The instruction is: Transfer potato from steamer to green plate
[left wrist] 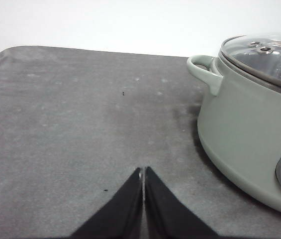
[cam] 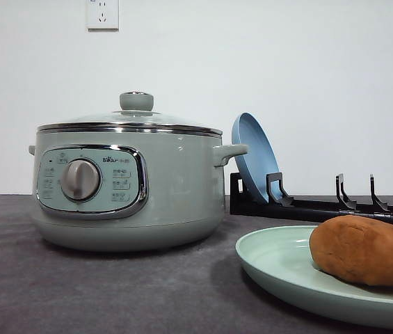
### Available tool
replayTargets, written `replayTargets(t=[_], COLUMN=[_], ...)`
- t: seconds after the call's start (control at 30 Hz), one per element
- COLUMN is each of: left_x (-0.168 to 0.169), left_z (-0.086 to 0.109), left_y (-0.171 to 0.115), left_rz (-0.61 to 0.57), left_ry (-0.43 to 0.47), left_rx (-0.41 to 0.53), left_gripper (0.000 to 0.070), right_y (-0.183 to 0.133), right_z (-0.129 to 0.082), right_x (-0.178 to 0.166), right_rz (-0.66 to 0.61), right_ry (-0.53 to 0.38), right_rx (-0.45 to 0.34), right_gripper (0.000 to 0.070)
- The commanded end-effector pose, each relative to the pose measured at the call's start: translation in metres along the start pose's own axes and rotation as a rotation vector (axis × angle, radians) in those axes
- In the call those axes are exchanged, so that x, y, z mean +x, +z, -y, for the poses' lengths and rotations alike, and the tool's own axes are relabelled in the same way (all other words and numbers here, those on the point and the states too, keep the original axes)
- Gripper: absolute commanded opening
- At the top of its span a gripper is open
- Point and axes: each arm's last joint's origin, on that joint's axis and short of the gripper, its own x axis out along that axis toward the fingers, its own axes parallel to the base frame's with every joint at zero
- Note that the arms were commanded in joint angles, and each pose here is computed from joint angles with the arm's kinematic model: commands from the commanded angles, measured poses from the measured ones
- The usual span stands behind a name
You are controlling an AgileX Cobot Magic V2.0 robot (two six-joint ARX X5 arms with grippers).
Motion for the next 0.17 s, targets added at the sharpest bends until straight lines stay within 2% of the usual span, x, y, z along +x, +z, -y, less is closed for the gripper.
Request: replayTargets(t=[0.0, 0.13], left_x=[0.0020, 0.0021], left_z=[-0.0006, -0.0006], left_y=[-0.0053, -0.0054], left_rz=[-0.005, -0.005], left_ry=[0.005, 0.005], left_rx=[-0.003, -0.003], left_gripper=[0.0000, 0.0000], right_y=[-0.0001, -0.0001], right_z=[0.0000, 0.0000], right_x=[0.0003, 0.0003], right_rz=[0.010, 0.010], right_ry=[0.000, 0.000], right_rx=[0.010, 0.010], right_gripper=[0.0013, 0.0013])
